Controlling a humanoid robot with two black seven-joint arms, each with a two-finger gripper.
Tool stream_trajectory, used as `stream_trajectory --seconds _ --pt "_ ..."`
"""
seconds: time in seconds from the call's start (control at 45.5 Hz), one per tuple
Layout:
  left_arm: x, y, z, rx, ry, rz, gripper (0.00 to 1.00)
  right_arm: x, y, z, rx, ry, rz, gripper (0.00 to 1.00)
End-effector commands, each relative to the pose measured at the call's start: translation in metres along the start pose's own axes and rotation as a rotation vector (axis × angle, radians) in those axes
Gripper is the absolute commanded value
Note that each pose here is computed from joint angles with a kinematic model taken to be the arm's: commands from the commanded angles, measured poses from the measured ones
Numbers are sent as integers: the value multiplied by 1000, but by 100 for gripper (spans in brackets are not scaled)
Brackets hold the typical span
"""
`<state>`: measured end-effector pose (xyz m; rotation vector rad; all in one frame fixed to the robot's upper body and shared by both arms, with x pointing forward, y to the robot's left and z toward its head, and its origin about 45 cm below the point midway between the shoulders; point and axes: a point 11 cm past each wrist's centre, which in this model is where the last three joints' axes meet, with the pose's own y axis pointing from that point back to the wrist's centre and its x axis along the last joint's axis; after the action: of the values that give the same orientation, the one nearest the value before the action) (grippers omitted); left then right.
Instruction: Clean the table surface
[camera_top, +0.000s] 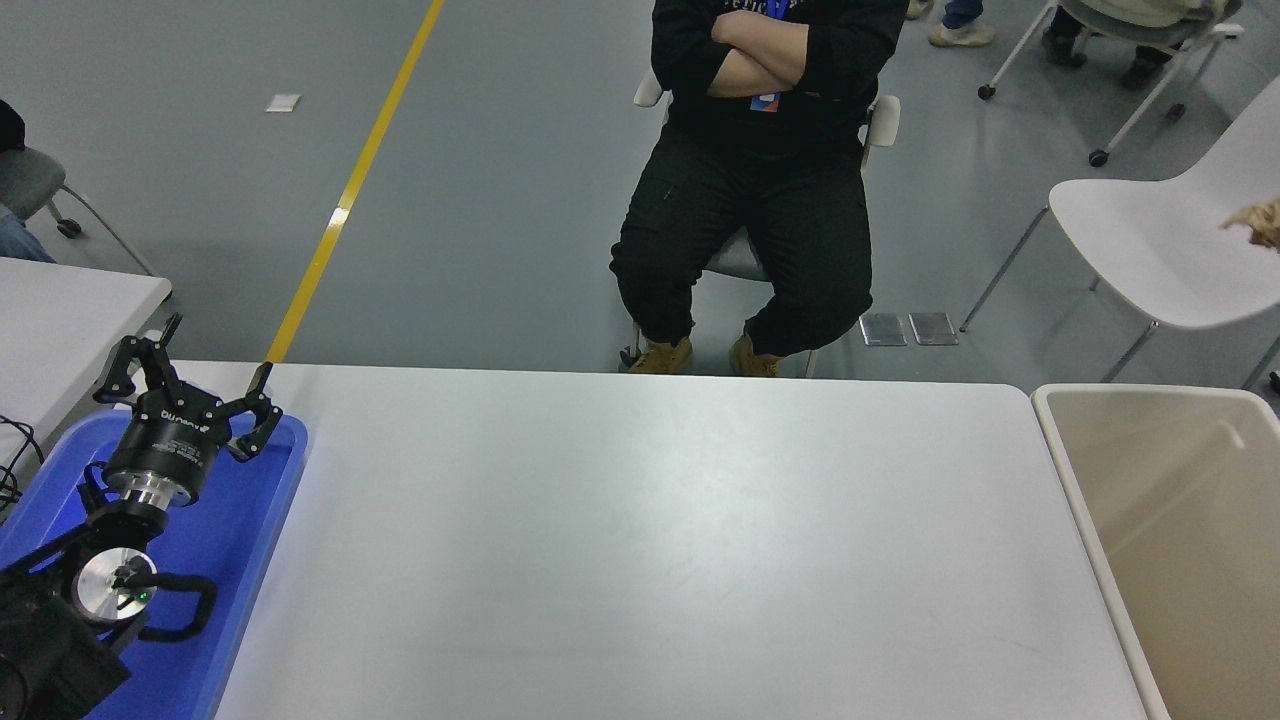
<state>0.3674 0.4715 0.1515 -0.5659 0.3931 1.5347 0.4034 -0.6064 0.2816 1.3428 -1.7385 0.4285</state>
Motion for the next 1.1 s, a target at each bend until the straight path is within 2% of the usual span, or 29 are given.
stream_trajectory --seconds 0.0,0.242,0.396,0.725,1.077 --pt "0 0 0 0 0 0 100 -7 15 52 -195 19 -9 0" --pt "0 0 0 -1 0 0 100 -44 33 102 -353 75 -98 0" --pt "0 0 0 0 -1 0 100 -84 48 129 -408 91 -179 0" --pt "0 0 0 0 0 0 100 -146 65 149 -455 95 -294 0" --pt "0 0 0 0 0 0 100 -154 66 148 -455 91 -306 0"
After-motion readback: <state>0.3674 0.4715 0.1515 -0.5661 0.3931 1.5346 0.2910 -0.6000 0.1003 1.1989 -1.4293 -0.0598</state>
